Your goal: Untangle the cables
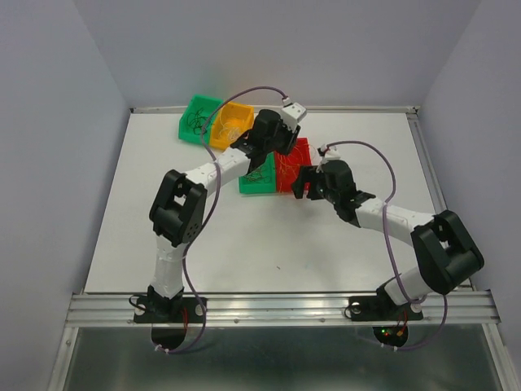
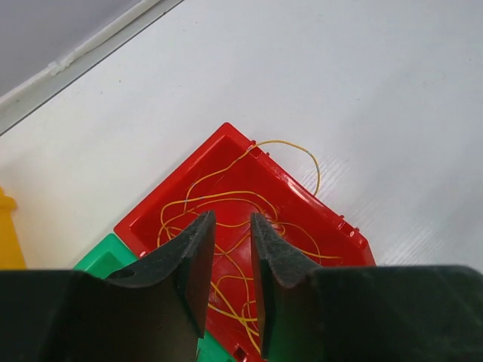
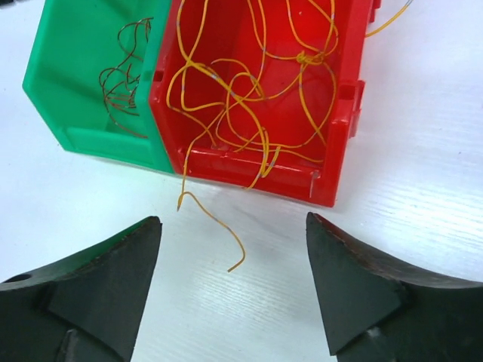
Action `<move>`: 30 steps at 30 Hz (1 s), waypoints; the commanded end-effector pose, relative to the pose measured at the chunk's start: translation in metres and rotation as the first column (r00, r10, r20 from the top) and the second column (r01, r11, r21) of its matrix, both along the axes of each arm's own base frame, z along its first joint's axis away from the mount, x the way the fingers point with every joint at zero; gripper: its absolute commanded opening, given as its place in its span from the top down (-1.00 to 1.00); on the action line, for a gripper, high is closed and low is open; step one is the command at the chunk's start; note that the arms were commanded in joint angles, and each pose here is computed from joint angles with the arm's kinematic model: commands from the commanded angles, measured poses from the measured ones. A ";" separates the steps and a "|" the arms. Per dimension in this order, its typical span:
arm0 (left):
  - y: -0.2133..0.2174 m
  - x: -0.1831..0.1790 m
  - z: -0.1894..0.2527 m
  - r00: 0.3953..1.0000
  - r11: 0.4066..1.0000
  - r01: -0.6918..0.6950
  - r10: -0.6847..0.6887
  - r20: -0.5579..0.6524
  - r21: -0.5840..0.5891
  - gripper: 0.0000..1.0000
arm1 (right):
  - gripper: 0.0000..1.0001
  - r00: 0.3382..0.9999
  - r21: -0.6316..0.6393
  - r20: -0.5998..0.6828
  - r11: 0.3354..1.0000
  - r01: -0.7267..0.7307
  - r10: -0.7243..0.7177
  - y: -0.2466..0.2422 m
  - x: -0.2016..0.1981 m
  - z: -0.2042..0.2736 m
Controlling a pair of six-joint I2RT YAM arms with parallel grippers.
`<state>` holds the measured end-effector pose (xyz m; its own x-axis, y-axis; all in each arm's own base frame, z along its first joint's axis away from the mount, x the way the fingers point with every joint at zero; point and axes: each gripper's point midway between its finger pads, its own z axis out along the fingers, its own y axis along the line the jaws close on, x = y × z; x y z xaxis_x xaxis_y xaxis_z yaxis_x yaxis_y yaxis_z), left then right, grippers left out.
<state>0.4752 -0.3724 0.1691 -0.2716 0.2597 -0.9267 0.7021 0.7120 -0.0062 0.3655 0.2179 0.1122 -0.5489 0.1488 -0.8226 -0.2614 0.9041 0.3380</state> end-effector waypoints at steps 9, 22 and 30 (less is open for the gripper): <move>0.045 -0.010 0.083 0.985 0.998 -0.067 0.068 0.157 -0.007 0.24 | -0.71 0.996 -0.058 0.035 0.995 -0.078 0.080 0.049 0.000 -0.015; 0.099 -0.004 0.135 0.972 0.989 -0.116 0.132 0.194 -0.090 0.23 | -0.19 0.999 -0.153 0.033 0.988 0.029 -0.025 0.055 0.028 -0.043; 0.100 0.000 0.130 0.975 0.990 -0.110 0.124 0.183 -0.086 0.23 | 0.99 0.999 -0.138 0.041 0.990 0.026 -0.020 0.055 0.026 -0.034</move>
<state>0.4799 -0.2702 0.2785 -0.1598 0.1915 -0.9684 0.5921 0.8036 0.0612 0.3766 0.2617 0.0414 -0.5914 -0.0059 -0.8063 -0.2435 0.9546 0.1716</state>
